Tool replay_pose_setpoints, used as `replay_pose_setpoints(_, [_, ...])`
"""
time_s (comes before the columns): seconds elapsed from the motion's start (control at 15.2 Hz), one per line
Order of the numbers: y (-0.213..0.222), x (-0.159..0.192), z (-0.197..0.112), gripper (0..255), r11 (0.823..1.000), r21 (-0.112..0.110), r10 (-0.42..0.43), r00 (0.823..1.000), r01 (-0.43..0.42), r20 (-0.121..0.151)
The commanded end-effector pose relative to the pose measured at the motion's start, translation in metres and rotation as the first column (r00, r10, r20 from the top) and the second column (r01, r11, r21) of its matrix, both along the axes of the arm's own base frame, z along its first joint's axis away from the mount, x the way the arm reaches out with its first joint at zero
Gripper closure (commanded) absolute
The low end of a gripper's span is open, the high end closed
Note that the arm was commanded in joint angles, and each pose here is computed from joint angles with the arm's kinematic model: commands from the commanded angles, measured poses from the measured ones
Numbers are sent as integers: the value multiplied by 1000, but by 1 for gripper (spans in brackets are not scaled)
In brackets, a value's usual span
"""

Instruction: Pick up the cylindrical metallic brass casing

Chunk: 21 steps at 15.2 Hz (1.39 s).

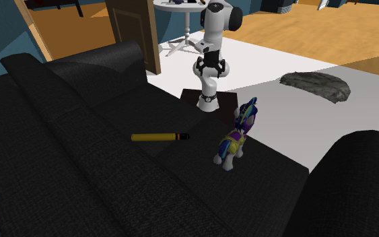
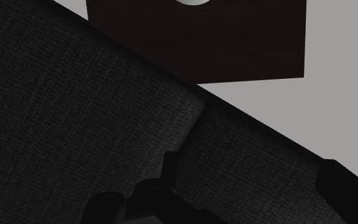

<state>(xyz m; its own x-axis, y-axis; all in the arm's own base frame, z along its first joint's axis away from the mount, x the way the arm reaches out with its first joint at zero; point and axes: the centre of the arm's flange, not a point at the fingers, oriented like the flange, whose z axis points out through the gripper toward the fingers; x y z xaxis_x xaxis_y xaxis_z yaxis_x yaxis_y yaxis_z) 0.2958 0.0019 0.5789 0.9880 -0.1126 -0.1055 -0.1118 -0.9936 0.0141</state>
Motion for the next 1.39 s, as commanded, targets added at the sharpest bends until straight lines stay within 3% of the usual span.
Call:
replay_pose_setpoints(0.0, [0,0,0,0,1000,0,0,1000,0,0])
replay_pose_setpoints(0.33, [-5,56,-30,0,980,-10,-197,980,197,16])
replay_pose_setpoints(0.66, [-21,111,-58,0,922,-16,-386,922,387,34])
replay_pose_setpoints(0.99, [-48,162,-86,0,827,-19,-560,827,561,53])
replay_pose_setpoints(1.32, [-85,206,-112,0,700,-18,-711,700,714,71])
